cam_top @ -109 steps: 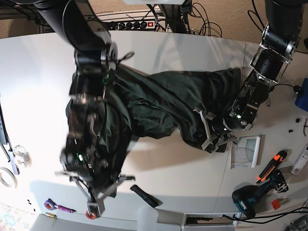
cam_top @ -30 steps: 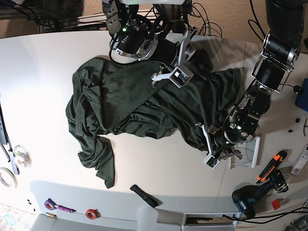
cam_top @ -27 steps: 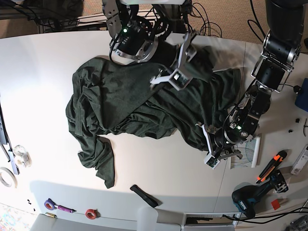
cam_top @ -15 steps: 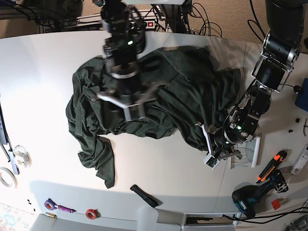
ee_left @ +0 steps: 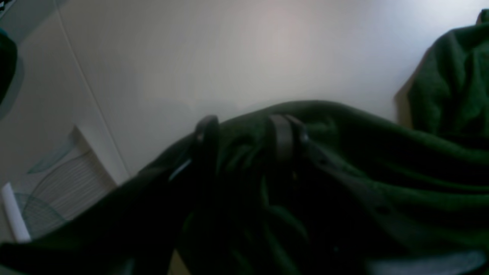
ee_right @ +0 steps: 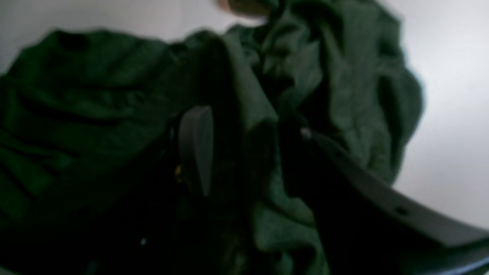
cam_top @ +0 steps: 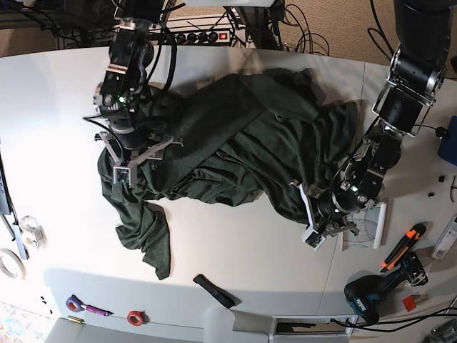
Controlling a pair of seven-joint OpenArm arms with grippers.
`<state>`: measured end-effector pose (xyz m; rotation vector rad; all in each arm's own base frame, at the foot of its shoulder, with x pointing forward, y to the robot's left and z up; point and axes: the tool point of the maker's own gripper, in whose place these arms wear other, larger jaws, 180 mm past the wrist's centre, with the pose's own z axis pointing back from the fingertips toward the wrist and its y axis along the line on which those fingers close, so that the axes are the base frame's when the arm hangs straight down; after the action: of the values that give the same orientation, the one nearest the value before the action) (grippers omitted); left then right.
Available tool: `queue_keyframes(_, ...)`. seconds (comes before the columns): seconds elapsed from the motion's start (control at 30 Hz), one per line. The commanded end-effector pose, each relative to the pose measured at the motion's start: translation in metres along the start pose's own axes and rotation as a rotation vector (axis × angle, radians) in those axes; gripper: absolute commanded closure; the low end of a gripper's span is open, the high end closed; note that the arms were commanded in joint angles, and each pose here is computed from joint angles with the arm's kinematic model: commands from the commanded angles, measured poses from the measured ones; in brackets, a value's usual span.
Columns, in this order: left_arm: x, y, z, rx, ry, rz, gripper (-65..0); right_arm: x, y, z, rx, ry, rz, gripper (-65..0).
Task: Layout the t-shirt on the table in an organized manner, then fold the t-shirt properly
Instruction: 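Lower the right gripper and regrasp the shirt near the collar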
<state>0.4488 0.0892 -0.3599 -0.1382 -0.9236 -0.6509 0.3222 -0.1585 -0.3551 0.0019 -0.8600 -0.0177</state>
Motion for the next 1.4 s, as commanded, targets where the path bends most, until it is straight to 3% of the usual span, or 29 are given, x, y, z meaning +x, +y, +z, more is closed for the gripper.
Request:
queue_keyframes(0.0, 0.022, 0.013, 0.004, 0.024, -0.058, -0.009, -22.4, 0.010, 0.003, -0.003, 0.010, -0.031, 0.001, -27.6)
queue_keyframes(0.17, 0.023, 0.013, 0.004, 0.025, -0.058, -0.009, -22.4, -0.004, 0.005, -0.014, 0.022, 0.013, -0.008, -27.4)
queue_keyframes(0.2, 0.023, 0.013, 0.004, 0.025, -0.059, -0.009, -22.4, -0.004, 0.006, -0.014, 0.024, 0.014, -0.006, -24.3)
queue_keyframes(0.3, 0.023, 0.013, 0.004, 0.024, -0.059, -0.009, -22.4, -0.003, 0.007, -0.009, 0.033, 0.030, 0.015, -2.0)
queue_keyframes(0.33, 0.023, 0.013, 0.004, 0.024, -0.059, -0.009, -22.4, 0.000, 0.006, -0.006, 0.029, 0.032, 0.020, 0.0)
queue_keyframes(0.6, 0.025, 0.013, 0.004, 0.024, -0.070, -0.010, -22.4, 0.052, -0.004, 0.052, -0.037, -0.069, 0.063, 0.0)
queue_keyframes(0.73, 0.026, 0.013, 0.005, 0.025, -0.074, -0.010, -22.4, 0.047, -0.004, 0.083, -0.053, -0.084, 0.078, 0.0)
queue_keyframes(0.83, 0.026, 0.013, 0.004, 0.024, -0.075, -0.009, -22.4, 0.023, 0.001, 0.106, -0.031, -0.038, 0.102, 0.0)
queue_keyframes(1.1, 0.027, 0.011, 0.004, 0.018, -0.082, -0.009, -22.4, -0.069, 0.008, 0.127, 0.025, 0.239, 0.118, 0.0)
queue_keyframes(1.27, 0.026, 0.011, 0.004, 0.018, -0.080, -0.009, -22.4, -0.108, 0.008, 0.144, 0.039, 0.368, 0.141, 0.0)
queue_keyframes(1.37, 0.026, 0.011, 0.004, 0.018, -0.080, -0.009, -22.4, -0.118, 0.008, 0.149, 0.048, 0.397, 0.153, 0.0)
